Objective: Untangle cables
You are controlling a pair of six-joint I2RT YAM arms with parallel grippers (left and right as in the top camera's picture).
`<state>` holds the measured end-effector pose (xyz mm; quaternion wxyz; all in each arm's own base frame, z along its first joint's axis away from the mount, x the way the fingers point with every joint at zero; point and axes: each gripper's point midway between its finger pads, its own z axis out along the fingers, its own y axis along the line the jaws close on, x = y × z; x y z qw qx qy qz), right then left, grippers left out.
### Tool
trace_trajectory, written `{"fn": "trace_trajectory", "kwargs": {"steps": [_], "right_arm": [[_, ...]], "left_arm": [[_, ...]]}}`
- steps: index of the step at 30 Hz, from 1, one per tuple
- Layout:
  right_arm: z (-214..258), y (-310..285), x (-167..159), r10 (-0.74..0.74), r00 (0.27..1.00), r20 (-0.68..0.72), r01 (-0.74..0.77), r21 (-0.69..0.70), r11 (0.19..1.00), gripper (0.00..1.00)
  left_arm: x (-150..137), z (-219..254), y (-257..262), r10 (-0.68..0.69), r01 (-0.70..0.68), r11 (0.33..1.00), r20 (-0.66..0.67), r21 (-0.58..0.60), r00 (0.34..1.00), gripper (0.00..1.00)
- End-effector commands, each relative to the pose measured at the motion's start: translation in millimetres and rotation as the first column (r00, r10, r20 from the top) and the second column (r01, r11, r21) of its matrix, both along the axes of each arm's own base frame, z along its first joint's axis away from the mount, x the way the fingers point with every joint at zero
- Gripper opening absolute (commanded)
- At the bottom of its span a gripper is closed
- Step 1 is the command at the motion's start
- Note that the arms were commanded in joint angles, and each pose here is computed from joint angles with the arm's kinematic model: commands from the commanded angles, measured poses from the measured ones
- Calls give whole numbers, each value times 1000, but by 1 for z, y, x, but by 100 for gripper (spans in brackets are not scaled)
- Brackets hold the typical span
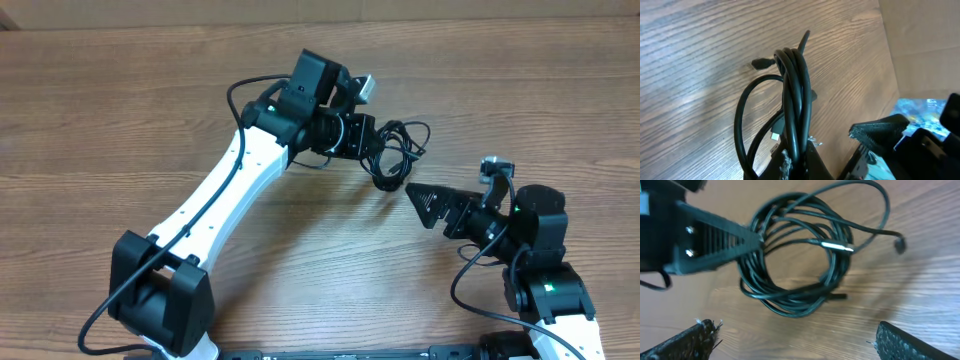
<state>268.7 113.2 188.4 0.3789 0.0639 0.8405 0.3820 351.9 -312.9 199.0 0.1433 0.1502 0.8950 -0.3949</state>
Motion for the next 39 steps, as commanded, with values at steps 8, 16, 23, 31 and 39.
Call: {"fn": "trace_trajectory", "kwargs": {"steps": [8, 16, 23, 31, 39], "right_arm": [[39, 6, 11, -76, 996, -45, 85, 243, 966, 100], [43, 7, 12, -105, 987, -122, 140, 332, 933, 100], [49, 10, 12, -90, 989, -118, 127, 360, 924, 100], [49, 9, 13, -96, 988, -117, 133, 358, 924, 100], [48, 10, 12, -90, 989, -119, 127, 357, 925, 100]], "left_arm": [[8, 77, 18, 132, -133, 991, 235, -12, 963, 4], [6, 101, 30, 240, -260, 966, 329, 16, 913, 4], [5, 99, 26, 348, -394, 917, 366, 56, 863, 4], [2, 99, 23, 384, -460, 884, 428, 85, 818, 4], [2, 96, 20, 412, -475, 877, 395, 74, 821, 4]]}}
